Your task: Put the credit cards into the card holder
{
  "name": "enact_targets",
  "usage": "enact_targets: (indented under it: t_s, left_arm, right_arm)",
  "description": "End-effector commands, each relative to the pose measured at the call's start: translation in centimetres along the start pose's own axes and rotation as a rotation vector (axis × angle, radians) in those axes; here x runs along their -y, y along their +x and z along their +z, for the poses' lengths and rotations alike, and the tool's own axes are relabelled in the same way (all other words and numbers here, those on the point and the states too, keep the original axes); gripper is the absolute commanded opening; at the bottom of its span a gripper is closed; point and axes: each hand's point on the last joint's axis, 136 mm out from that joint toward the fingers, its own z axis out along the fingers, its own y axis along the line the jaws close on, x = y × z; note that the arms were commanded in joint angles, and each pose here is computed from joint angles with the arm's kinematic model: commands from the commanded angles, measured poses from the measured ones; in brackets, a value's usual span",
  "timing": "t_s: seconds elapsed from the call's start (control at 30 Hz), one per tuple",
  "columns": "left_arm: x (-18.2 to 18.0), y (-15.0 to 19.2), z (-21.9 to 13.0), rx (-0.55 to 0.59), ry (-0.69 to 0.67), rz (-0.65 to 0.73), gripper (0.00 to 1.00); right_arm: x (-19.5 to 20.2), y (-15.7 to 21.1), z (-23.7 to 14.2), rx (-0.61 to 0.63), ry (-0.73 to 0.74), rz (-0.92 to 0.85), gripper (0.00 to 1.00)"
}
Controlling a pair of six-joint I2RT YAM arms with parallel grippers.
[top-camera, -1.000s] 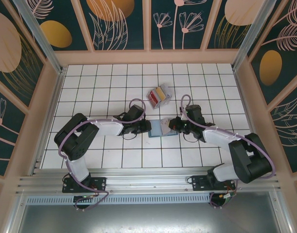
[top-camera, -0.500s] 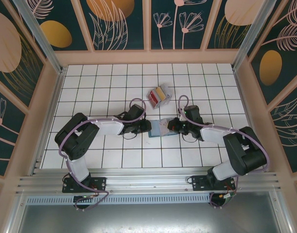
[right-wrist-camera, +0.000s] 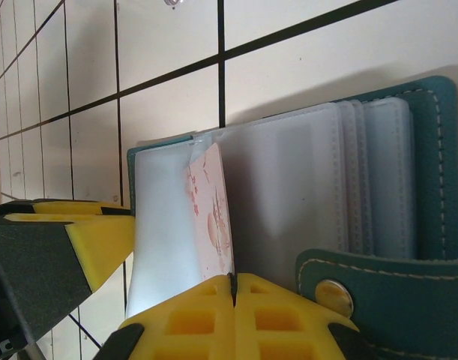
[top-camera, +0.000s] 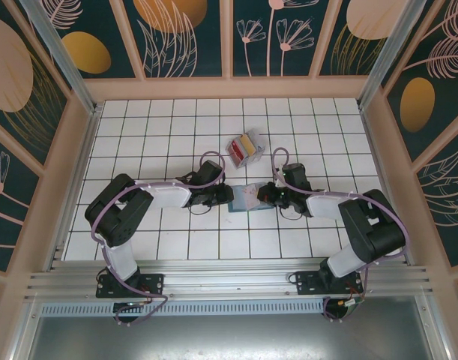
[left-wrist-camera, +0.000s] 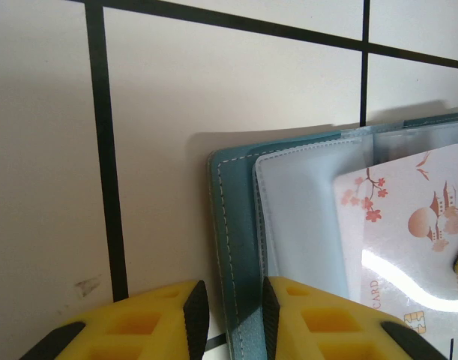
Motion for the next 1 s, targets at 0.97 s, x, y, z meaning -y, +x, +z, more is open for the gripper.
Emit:
enact_targets:
  t_s: [0.97]
  left_arm:
    - [-5.0, 4.2, 3.4, -0.121, -0.125, -0.024, 0.2]
  right_arm:
    - [0.3, 1.4, 1.1, 0.009, 0.114, -0.078, 0.0]
